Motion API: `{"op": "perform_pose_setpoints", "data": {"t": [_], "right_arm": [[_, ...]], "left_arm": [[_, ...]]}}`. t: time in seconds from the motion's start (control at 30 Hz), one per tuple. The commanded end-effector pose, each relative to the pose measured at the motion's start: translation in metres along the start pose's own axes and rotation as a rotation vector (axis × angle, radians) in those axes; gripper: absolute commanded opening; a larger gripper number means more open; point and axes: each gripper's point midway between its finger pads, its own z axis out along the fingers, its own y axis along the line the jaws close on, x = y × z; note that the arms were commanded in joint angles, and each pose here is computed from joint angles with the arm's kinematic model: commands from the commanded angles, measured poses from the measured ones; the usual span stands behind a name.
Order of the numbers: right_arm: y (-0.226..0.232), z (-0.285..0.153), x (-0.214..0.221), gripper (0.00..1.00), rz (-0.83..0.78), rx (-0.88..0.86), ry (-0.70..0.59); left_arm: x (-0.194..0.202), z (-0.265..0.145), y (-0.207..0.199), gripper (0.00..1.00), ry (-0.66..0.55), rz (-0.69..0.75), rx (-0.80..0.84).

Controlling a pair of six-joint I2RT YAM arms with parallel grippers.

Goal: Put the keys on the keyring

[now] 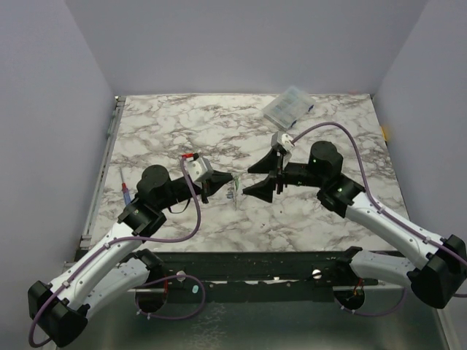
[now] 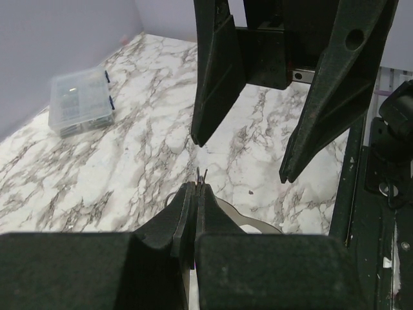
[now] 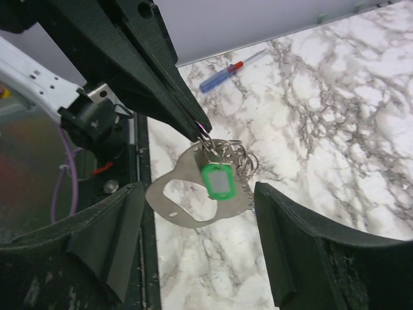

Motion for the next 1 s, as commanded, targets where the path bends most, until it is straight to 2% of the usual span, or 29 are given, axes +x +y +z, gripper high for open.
{"op": "perform_pose_setpoints", "data": {"t": [0.0, 0.13, 0.33, 0.4, 0.57, 0.97], "right_arm": [[-0.008, -0.001, -0.009, 0.8, -0.118, 0.044, -0.067], [-0.008, 0.002, -0.009, 0.92, -0.145, 0.019, -0.081], [-0.005, 0.002, -0.015, 0.91, -0.22, 0.0, -0.16], [0.0, 0.001, -0.014, 0.89, -0.301, -0.031, -0.192], [0.014, 0.0, -0.012, 0.81, -0.35, -0.111, -0.236], [0.025, 0.004, -0.008, 0.39, -0.295, -0.196, -0.222]], "left_arm": [[-0.011, 0.002, -0.011, 0.0, -0.051, 0.02, 0.065], [-0.013, 0.002, -0.015, 0.0, -0.064, 0.022, 0.086], [-0.014, 0.002, -0.021, 0.0, -0.077, 0.019, 0.124], [-0.015, 0.002, -0.026, 0.0, -0.088, 0.019, 0.15], [-0.017, 0.0, -0.039, 0.0, -0.111, 0.036, 0.223], [-0.02, -0.002, -0.044, 0.0, -0.137, 0.049, 0.252]]}}
